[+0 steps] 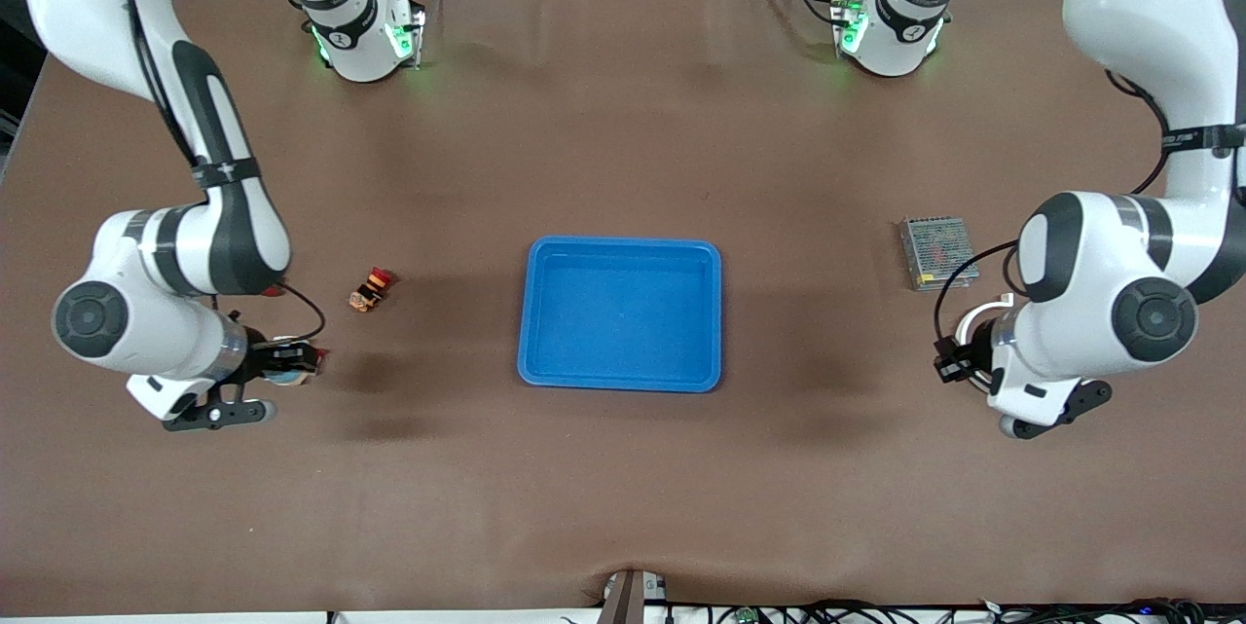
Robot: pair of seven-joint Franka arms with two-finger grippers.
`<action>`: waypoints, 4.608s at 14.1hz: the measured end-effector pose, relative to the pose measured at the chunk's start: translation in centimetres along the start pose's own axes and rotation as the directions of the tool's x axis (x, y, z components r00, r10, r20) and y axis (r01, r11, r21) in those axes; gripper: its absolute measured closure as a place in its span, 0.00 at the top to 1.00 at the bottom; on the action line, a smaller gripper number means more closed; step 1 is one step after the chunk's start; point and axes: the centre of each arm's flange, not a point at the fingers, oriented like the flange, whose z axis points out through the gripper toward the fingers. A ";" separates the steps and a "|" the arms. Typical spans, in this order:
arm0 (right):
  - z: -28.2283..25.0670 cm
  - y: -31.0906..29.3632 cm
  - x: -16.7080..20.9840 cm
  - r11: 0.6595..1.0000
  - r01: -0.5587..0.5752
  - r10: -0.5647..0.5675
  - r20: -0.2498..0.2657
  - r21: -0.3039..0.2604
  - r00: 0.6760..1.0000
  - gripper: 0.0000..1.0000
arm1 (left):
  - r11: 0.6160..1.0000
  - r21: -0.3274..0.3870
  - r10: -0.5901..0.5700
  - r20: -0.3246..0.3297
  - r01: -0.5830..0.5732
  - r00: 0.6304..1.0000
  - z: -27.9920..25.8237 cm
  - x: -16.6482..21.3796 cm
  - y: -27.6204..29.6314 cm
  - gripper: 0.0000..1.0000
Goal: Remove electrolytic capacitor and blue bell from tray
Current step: 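Carry the capacitor toward the white arc while the right gripper carries the bell, then set the capacitor beside the arc while the right gripper lowers the bell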
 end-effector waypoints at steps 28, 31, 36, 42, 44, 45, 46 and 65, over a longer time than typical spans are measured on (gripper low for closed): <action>13.0 20.8 -0.4 0.952 0.301 -0.305 -0.093 -0.060 0.948 0.68 | 0.956 0.047 0.291 -0.046 -0.289 0.956 17.1 -1.9 -6.3 0.30; 13.3 20.7 -0.4 0.952 0.301 -0.306 -0.097 -0.063 0.947 0.68 | 0.955 0.045 0.296 -0.059 -0.294 0.953 16.7 -1.8 -5.8 0.30; 13.7 20.7 -0.3 0.955 0.292 -0.296 -0.108 -0.056 0.949 0.68 | 0.954 0.043 0.298 -0.065 -0.295 0.952 16.5 -1.8 -5.2 0.30; 13.7 20.7 -0.3 0.955 0.292 -0.296 -0.110 -0.056 0.949 0.68 | 0.954 0.037 0.298 -0.084 -0.296 0.951 17.0 -1.7 -5.1 0.30; 13.8 20.6 -0.2 0.959 0.279 -0.282 -0.123 -0.044 0.951 0.73 | 0.955 0.037 0.298 -0.085 -0.296 0.951 17.0 -1.7 -5.1 0.30; 13.9 20.5 -0.2 0.964 0.264 -0.265 -0.137 -0.026 0.954 0.83 | 0.955 0.037 0.298 -0.085 -0.296 0.951 17.0 -1.7 -5.1 0.30; 14.0 20.5 -0.2 0.966 0.258 -0.257 -0.147 -0.014 0.955 0.92 | 0.954 0.036 0.298 -0.087 -0.296 0.951 17.0 -1.7 -5.1 0.37; 4.4 14.6 4.4 0.976 0.204 -0.196 -0.101 0.077 0.975 1.00 | 0.957 0.017 0.288 -0.006 -0.288 0.958 -7.0 -2.5 -15.0 1.00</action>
